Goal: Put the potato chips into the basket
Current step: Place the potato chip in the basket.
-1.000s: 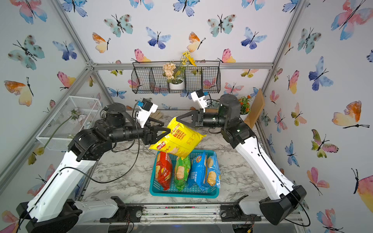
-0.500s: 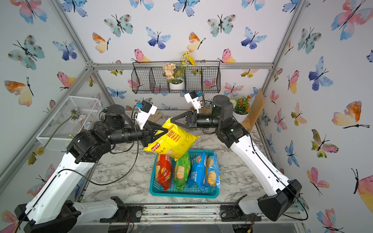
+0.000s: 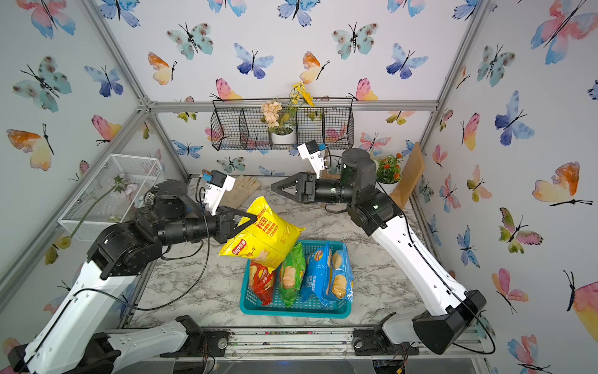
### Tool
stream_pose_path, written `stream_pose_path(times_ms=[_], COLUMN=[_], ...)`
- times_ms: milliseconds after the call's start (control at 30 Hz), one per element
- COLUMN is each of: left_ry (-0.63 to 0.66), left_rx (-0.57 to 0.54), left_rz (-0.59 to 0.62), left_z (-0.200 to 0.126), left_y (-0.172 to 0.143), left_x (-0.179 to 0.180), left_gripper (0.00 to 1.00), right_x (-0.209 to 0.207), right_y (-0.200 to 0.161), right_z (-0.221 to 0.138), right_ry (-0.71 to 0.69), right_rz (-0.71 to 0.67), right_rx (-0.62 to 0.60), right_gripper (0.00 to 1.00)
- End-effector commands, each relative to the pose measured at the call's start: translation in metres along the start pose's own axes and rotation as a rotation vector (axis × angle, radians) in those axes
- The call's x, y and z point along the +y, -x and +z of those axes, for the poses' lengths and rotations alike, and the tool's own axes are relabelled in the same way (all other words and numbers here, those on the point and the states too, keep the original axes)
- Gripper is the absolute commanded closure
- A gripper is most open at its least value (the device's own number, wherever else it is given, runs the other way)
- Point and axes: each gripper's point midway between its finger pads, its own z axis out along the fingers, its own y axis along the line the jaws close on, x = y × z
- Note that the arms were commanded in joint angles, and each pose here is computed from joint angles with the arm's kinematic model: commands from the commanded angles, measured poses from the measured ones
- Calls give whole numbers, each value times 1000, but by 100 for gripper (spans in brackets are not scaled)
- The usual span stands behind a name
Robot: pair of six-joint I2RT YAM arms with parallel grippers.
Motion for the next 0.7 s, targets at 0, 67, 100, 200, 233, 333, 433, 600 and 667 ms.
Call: stream_pose_path(times_ms=[0,67,100,200,233,333,433,600,667], left_ry=[69,97,107,147,159,185,218,275,284], left_rx=[-65,-80,-83,-88,-88,-84,-71,-34,-7], left_rz=[-145,-199,-217,-275,-290,-335,-361,-375,-369], left_z=[-7,-6,-5,-2,-1,5,12,25,34], left_y=[2,-2,-5,-12,-15,-23,-32,-45,-52], left_x=[14,23,26,38,42,53,63,76,75], left_gripper=[100,100,100,100,100,100,100,100,100], right_x=[-20,-31,-35,-45,-48,-55,-60,-72,-76], right_y=[3,-1,-3,-11,-13,-19,-25,-38,-46], right_z=[-10,-15,-16,-22,-24,-29,-32,-33,-30], right_ry=[-174,-242,-263,-309,-323,-358,-376,-391,-378], right_rz=[-49,-49,-48,-41,-40,-36,-34,-18,-3], right_rx=[-37,-40,-38,-32,-32,-34,-34,-10,13], right_gripper=[38,38,38,38,38,38,38,39,40])
